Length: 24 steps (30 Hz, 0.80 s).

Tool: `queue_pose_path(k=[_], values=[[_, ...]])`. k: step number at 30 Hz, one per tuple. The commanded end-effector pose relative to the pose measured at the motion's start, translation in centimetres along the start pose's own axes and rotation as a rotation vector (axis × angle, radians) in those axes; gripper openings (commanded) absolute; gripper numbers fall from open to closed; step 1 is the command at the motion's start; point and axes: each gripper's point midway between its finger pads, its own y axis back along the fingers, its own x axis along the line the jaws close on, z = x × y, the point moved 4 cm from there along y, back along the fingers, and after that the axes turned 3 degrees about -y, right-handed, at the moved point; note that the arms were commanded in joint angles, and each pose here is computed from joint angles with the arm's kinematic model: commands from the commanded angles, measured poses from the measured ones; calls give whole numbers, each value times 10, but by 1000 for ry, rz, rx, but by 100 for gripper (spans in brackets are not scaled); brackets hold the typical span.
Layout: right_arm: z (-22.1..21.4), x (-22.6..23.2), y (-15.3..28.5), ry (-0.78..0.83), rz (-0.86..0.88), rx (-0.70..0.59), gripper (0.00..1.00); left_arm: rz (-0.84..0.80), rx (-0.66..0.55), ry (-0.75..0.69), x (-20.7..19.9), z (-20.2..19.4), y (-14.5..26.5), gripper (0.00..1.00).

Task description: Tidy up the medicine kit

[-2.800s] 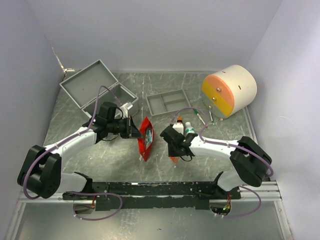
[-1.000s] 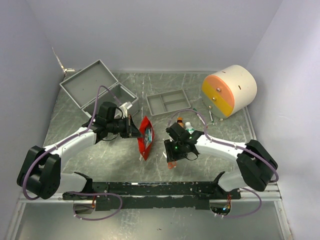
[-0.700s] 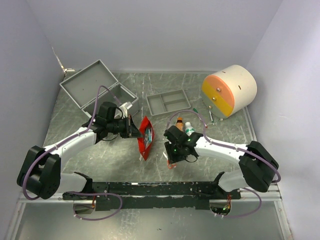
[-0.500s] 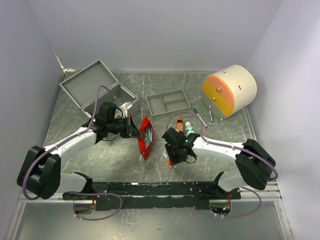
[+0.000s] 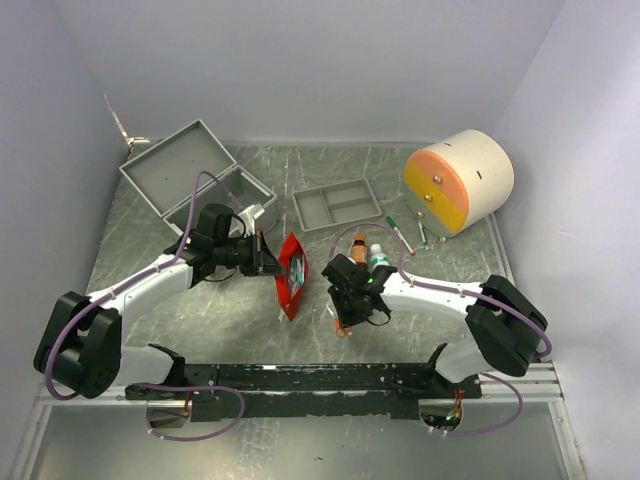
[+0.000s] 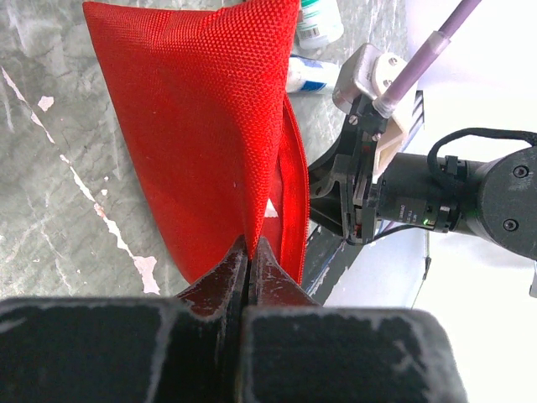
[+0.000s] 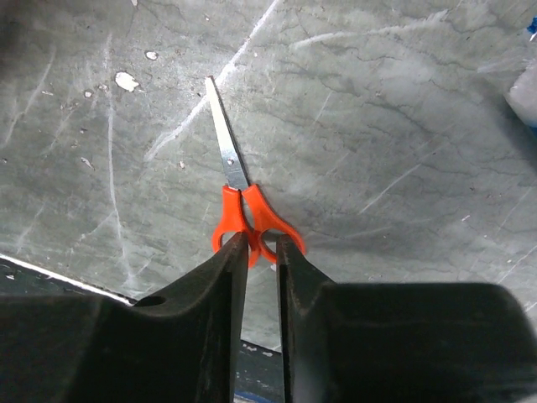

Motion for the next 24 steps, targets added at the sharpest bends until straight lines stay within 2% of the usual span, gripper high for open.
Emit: queue_pose_path(k=[1,15,21,24], values=[[7,4,4,15,14,-28,19,-25,-12,-25,-4,4,-1,7],[-3,5,-3,37,1,30,19,-23,-14,-28,-5,5,-1,7],[-7,-3,-13,31,-69,51,20,-19,-13,-28,-5,5,0,7],[-10,-10,-19,18,-121,60,16,-11,-13,-30,-4,5,1,7]])
